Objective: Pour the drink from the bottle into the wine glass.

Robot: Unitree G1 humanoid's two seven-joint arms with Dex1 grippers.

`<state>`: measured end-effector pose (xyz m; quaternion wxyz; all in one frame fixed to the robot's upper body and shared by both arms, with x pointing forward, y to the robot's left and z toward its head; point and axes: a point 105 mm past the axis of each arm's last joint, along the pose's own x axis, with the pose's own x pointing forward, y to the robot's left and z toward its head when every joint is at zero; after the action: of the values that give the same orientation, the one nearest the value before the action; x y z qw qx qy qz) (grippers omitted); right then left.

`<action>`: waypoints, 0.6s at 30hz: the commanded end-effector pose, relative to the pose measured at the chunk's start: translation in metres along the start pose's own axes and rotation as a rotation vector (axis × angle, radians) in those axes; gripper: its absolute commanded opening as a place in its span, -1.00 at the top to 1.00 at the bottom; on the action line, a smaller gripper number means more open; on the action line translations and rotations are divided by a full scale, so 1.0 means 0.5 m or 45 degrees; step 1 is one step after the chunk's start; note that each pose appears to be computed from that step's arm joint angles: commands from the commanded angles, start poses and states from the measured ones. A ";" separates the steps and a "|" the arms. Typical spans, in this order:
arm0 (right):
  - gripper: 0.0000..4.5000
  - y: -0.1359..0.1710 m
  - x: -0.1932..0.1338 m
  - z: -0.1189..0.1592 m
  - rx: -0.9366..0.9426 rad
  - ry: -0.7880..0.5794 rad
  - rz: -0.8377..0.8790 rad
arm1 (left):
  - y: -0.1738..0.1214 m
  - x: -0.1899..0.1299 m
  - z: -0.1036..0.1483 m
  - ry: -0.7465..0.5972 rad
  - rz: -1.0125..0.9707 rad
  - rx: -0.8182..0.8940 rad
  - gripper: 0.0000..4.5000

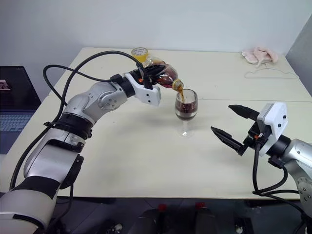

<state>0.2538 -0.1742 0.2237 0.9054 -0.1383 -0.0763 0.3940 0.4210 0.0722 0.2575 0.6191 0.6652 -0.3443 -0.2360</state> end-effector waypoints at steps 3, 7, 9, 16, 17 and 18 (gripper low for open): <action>-1.00 -0.002 0.000 0.021 -0.062 -0.041 -0.012 | 0.047 0.006 0.010 -0.040 0.074 0.045 0.67; -1.00 -0.002 0.002 0.019 -0.060 -0.037 -0.010 | 0.052 0.006 0.015 -0.053 0.104 0.013 0.67; -1.00 -0.002 0.003 0.018 -0.060 -0.033 -0.009 | 0.062 0.006 0.007 -0.026 0.161 -0.102 0.67; -1.00 -0.002 0.004 0.013 -0.060 -0.018 0.000 | 0.073 0.003 0.011 -0.050 0.261 -0.454 0.67; -1.00 -0.002 0.005 0.013 -0.060 -0.017 0.002 | 0.075 0.002 0.010 -0.052 0.283 -0.518 0.67; -1.00 -0.002 0.005 0.012 -0.060 -0.016 0.004 | 0.076 0.001 0.009 -0.053 0.295 -0.560 0.67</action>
<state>0.2565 -0.1740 0.2217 0.9064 -0.1393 -0.0721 0.3922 0.4185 0.0677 0.2673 0.7518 0.5034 -0.3357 -0.2620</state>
